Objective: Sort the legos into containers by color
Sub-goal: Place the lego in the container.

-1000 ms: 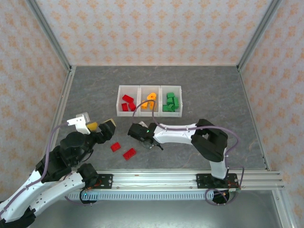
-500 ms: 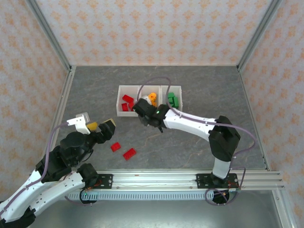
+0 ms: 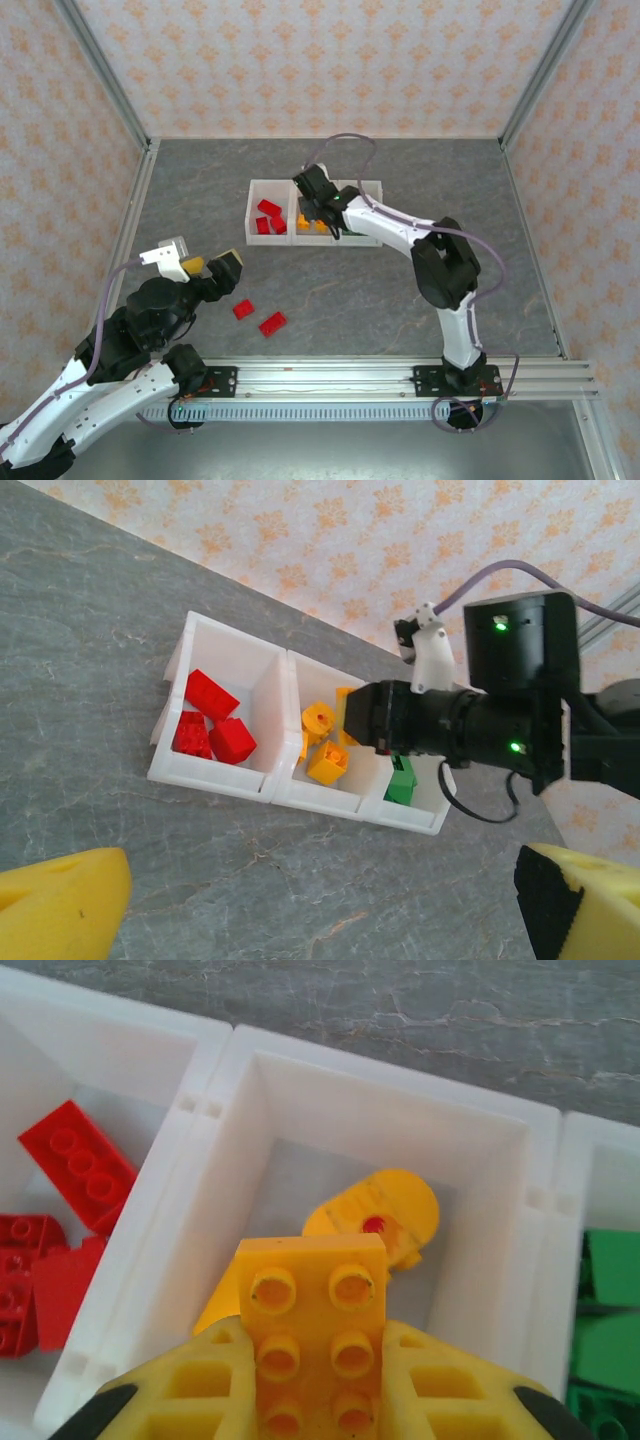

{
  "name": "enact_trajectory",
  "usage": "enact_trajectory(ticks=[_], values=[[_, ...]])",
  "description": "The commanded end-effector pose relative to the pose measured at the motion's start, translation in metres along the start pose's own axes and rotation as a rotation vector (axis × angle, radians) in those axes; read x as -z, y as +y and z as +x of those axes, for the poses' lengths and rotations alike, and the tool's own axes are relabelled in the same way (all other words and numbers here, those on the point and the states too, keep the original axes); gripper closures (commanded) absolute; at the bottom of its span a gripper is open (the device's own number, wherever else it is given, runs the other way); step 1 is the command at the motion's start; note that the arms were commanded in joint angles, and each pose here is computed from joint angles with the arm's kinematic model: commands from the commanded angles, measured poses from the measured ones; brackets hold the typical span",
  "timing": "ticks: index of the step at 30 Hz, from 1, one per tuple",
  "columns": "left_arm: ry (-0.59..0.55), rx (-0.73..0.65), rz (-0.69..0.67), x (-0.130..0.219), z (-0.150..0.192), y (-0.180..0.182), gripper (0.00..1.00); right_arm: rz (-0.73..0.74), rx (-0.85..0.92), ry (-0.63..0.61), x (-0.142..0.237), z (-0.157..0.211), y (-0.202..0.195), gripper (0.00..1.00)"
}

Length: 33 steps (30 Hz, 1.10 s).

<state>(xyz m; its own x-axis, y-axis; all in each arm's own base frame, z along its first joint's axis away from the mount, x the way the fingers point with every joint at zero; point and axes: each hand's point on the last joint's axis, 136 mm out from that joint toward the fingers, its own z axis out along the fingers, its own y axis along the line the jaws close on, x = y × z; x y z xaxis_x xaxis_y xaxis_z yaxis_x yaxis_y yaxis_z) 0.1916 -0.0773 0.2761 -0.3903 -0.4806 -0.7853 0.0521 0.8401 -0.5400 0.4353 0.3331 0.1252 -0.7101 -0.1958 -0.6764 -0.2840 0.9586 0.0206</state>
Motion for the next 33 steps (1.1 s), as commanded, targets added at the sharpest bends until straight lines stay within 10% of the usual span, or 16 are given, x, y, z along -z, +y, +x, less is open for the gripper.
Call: enact_trajectory(ticks=[1, 14, 33], values=[[0.004, -0.029, -0.040, -0.003, 0.004, 0.008, 0.01, -0.059, -0.022, -0.041, -0.003, -0.022, 0.013, 0.69], [-0.004, -0.038, -0.129, -0.009, 0.004, 0.019, 0.01, -0.082, -0.061, -0.042, 0.029, -0.022, 0.007, 0.06], [0.253, -0.166, -0.193, -0.057, 0.065, 0.011, 0.01, -0.138, -0.178, -0.274, 0.195, -0.013, -0.056, 0.00]])
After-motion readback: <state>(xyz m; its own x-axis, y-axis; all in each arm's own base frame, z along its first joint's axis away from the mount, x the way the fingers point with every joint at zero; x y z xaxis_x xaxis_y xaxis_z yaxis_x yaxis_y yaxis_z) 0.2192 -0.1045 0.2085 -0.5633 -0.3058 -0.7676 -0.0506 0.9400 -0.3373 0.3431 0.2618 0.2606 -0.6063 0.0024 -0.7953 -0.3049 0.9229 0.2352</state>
